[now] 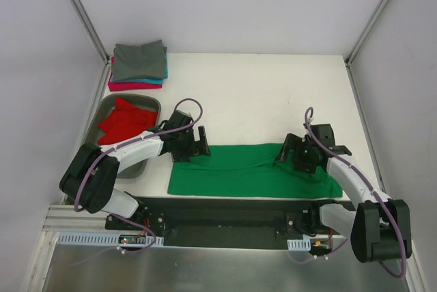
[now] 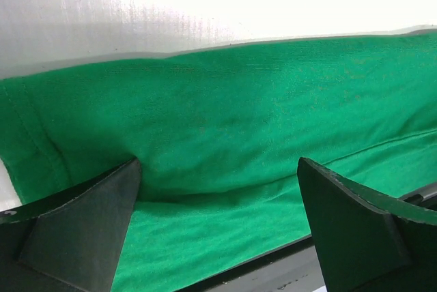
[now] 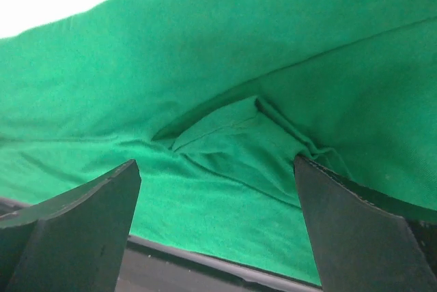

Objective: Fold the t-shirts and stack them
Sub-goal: Fold the other side of the tshirt into a rectangle, then rotate the tshirt 90 degrees

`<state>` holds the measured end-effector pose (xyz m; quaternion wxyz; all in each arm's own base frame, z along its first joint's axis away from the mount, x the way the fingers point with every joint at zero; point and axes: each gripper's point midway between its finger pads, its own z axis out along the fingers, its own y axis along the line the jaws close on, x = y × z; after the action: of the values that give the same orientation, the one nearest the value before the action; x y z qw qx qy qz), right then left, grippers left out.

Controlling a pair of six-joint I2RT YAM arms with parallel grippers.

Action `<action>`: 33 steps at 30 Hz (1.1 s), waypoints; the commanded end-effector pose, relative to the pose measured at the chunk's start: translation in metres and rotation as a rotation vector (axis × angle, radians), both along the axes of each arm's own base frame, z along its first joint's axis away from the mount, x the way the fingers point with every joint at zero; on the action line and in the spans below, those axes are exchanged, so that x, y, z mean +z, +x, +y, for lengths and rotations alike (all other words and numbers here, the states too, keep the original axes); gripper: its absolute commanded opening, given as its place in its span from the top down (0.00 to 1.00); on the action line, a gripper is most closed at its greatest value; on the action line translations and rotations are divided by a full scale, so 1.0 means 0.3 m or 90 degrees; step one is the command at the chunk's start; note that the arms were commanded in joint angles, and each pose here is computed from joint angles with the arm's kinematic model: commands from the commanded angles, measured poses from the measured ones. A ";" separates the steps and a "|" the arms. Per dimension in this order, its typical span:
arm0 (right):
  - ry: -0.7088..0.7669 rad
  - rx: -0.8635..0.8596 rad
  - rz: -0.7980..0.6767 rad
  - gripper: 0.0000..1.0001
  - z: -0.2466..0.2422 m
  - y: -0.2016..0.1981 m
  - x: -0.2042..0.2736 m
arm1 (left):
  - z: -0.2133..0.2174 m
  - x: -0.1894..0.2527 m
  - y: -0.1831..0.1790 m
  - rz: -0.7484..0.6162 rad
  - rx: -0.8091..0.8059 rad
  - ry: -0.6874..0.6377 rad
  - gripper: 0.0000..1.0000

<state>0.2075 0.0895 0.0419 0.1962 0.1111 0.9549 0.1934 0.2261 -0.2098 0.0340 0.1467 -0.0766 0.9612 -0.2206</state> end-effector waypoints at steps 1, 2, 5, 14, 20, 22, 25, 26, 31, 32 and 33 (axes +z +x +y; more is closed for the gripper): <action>0.058 0.033 0.001 0.04 0.056 -0.081 0.019 | 0.033 -0.079 -0.041 0.034 0.001 0.038 0.01; 0.071 0.024 0.016 0.04 0.061 -0.111 0.016 | 0.041 -0.084 -0.043 0.035 0.009 0.043 0.01; 0.127 0.021 0.034 0.04 0.096 -0.198 0.033 | 0.048 -0.094 -0.046 0.038 0.013 0.050 0.01; 0.075 -0.036 -0.115 0.04 0.016 -0.232 0.168 | 0.071 -0.087 -0.027 0.025 0.016 0.080 0.01; 0.037 -0.088 -0.159 0.04 -0.024 -0.117 0.207 | 0.100 -0.084 -0.028 0.018 0.025 0.105 0.01; 0.043 -0.095 -0.138 0.04 -0.015 -0.093 0.185 | 0.106 -0.089 -0.035 0.021 0.023 0.109 0.01; 0.024 -0.116 -0.048 0.04 -0.020 -0.088 0.086 | 0.121 -0.096 -0.045 0.026 0.026 0.121 0.01; 0.001 -0.131 -0.028 0.04 -0.039 -0.077 0.052 | 0.125 -0.098 -0.049 0.027 0.028 0.123 0.01; -0.088 -0.162 0.037 0.04 -0.125 0.006 -0.045 | 0.122 -0.095 -0.068 0.036 0.030 0.111 0.01; -0.091 -0.164 0.041 0.04 -0.131 0.037 -0.049 | 0.118 -0.094 -0.072 0.041 0.033 0.106 0.01; -0.091 -0.163 0.043 0.04 -0.134 0.074 -0.054 | 0.112 -0.093 -0.079 0.046 0.036 0.098 0.01</action>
<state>0.1822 0.0689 0.0286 0.1575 0.2153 0.9547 0.1321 0.2335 -0.2011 0.0308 0.1698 -0.0878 0.9617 -0.1963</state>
